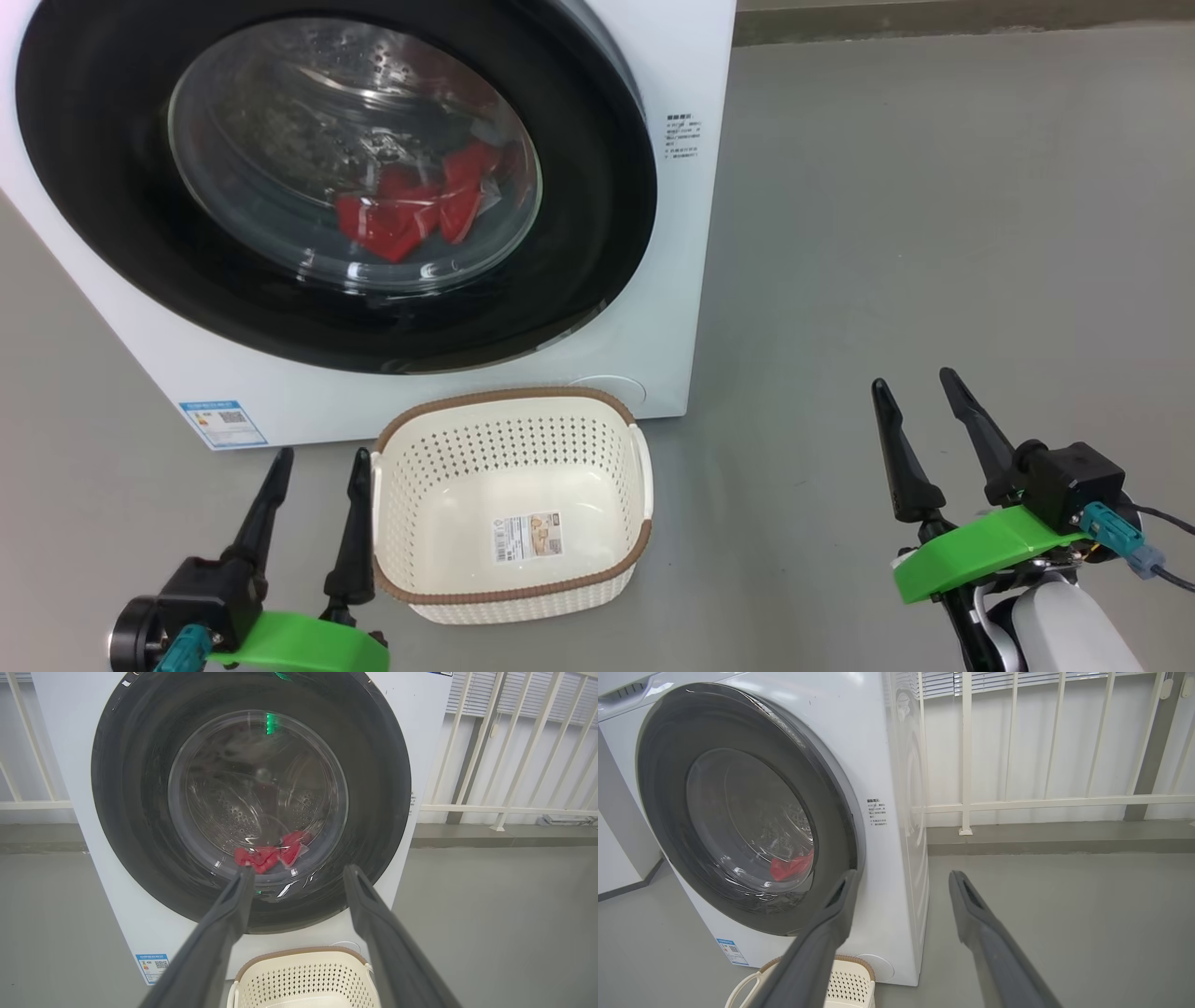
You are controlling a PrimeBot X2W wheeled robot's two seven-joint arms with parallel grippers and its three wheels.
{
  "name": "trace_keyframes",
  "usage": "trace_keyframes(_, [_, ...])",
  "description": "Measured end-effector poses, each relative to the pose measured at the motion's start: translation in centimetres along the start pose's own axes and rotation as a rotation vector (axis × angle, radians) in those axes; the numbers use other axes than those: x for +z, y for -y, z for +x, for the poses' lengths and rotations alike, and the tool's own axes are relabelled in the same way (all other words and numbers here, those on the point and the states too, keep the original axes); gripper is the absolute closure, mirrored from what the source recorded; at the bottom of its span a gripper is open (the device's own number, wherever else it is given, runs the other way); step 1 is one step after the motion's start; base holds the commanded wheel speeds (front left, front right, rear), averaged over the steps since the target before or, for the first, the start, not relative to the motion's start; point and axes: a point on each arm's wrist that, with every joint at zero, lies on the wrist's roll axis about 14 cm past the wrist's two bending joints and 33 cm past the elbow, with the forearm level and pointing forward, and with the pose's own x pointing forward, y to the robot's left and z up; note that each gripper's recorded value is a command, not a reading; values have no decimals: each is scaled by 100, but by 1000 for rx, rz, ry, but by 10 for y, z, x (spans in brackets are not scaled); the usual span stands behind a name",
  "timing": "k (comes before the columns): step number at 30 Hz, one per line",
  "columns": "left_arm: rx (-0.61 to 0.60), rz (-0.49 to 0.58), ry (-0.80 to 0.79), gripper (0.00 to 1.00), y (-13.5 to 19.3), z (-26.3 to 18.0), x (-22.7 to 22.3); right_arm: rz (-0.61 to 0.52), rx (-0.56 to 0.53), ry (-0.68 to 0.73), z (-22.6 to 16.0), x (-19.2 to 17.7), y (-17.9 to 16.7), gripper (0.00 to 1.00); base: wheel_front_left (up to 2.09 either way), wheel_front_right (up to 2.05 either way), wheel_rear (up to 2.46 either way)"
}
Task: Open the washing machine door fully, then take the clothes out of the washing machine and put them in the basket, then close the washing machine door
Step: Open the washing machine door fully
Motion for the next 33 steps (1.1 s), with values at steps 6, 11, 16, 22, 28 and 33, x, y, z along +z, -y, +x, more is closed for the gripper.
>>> trace_keyframes(6, [8,0,-10,0,-3,0,-4,1,3,-4,5,-2,-1,100,0,0,0])
trace_keyframes(11, [8,3,9,0,-3,4,2,60,-2,3,12,-2,-1,100,0,0,0])
trace_keyframes(16, [-3,15,42,0,-1,15,11,195,-17,44,28,7,-1,100,0,0,0])
trace_keyframes(22, [-10,23,34,0,1,22,5,383,-34,74,50,11,-1,100,0,0,0])
trace_keyframes(28, [-7,29,63,0,1,35,11,593,0,59,77,12,-4,100,0,0,0])
trace_keyframes(33, [-6,29,51,0,0,42,3,746,42,69,103,28,-4,100,0,0,0])
